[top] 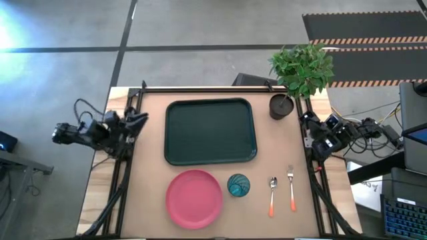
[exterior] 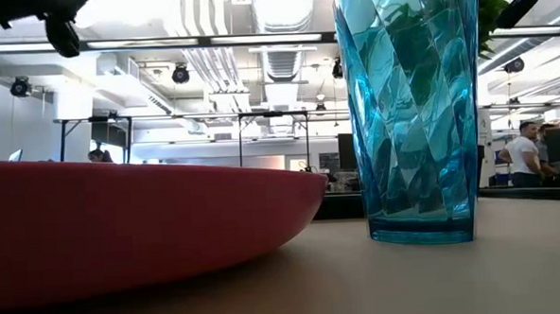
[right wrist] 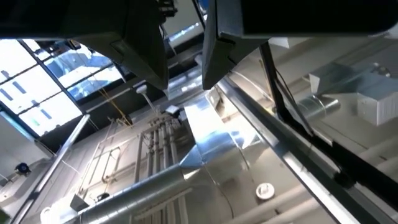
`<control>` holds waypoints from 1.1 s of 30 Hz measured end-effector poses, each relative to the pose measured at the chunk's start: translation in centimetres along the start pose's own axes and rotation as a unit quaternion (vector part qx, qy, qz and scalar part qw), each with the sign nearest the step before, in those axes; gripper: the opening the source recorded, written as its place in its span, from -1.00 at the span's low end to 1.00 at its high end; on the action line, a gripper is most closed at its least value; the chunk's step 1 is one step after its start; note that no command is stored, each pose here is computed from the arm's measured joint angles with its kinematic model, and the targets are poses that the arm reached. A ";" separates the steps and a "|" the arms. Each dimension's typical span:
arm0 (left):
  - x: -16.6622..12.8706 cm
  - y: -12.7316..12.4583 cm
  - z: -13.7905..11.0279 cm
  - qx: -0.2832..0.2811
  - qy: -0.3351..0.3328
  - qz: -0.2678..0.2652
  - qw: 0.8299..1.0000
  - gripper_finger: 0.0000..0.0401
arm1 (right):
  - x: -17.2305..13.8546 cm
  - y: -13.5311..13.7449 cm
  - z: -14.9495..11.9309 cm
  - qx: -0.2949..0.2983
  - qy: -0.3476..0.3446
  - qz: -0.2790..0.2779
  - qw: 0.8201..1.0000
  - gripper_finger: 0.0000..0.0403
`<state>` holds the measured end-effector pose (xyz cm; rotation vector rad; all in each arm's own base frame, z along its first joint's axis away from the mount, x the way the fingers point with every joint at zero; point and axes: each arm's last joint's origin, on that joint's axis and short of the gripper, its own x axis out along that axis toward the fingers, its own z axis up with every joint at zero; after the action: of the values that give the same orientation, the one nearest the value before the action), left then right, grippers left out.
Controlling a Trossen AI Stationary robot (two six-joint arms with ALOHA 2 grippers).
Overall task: Pick and place plate/cup/fork/spoon on tray
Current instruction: Put the pink plate on the left of the black serving tray
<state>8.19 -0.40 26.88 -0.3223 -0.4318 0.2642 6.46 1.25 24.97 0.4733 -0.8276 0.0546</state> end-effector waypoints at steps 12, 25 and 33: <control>8.3 -5.2 2.1 0.107 0.297 0.091 0.945 -0.40 | 4.7 3.0 6.6 -0.049 0.114 -0.018 0.992 -0.56; 11.3 -6.5 -4.9 0.011 0.558 0.173 0.811 -0.24 | 9.5 5.9 11.1 -0.084 0.235 -0.006 0.968 -0.56; 11.9 -7.0 -8.4 -0.062 0.643 0.169 0.745 -0.20 | 11.7 6.9 10.6 -0.078 0.281 0.032 0.956 -0.56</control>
<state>23.61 -5.11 26.48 -0.6336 1.0112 0.3042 5.49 1.40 42.17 0.2581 -0.2838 0.1748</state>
